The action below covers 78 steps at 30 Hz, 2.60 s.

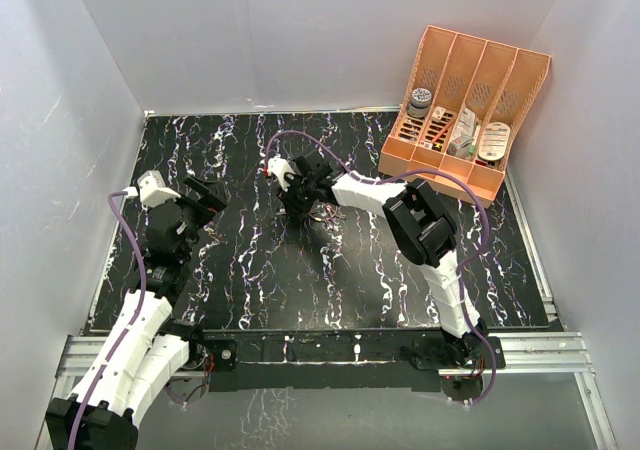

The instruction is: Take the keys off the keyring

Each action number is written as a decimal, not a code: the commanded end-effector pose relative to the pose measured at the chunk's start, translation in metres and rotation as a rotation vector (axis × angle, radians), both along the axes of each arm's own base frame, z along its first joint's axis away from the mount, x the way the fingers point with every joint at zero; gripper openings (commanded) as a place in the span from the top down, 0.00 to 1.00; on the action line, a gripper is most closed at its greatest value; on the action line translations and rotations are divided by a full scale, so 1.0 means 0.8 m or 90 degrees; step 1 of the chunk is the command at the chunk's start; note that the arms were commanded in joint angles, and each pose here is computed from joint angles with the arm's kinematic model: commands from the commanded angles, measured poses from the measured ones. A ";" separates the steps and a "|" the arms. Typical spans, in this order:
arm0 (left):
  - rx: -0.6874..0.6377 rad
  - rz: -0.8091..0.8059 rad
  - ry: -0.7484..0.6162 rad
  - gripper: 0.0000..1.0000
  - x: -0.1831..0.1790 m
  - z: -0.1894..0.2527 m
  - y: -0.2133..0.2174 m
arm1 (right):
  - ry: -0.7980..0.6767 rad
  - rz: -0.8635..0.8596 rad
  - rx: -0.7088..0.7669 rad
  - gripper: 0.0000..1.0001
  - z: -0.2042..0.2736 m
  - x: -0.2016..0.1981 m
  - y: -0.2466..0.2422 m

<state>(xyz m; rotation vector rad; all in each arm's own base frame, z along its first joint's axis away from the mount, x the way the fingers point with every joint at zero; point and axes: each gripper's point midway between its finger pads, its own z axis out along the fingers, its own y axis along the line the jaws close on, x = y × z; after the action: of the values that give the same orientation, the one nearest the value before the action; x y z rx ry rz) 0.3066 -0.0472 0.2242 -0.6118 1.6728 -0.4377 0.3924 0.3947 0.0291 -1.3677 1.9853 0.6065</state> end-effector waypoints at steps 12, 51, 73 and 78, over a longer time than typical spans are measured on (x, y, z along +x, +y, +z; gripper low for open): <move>0.006 0.012 -0.021 0.09 0.003 0.009 0.006 | 0.019 -0.064 -0.006 1.00 -0.003 -0.001 -0.010; 0.009 -0.611 -0.444 0.59 0.006 0.172 -0.200 | -0.331 -0.294 0.468 1.00 0.493 -0.037 -0.097; 0.049 -0.757 -0.475 0.78 -0.018 0.167 -0.260 | -0.287 -0.267 0.540 1.00 0.507 -0.076 -0.094; 0.058 -0.811 -0.497 0.80 -0.052 0.174 -0.283 | -0.288 -0.273 0.537 1.00 0.504 -0.077 -0.094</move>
<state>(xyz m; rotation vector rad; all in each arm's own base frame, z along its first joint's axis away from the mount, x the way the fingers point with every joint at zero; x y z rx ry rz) 0.2962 -0.2605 0.3287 0.6018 1.2503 -1.2817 0.3432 0.3272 0.3875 -0.5381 1.4628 0.6929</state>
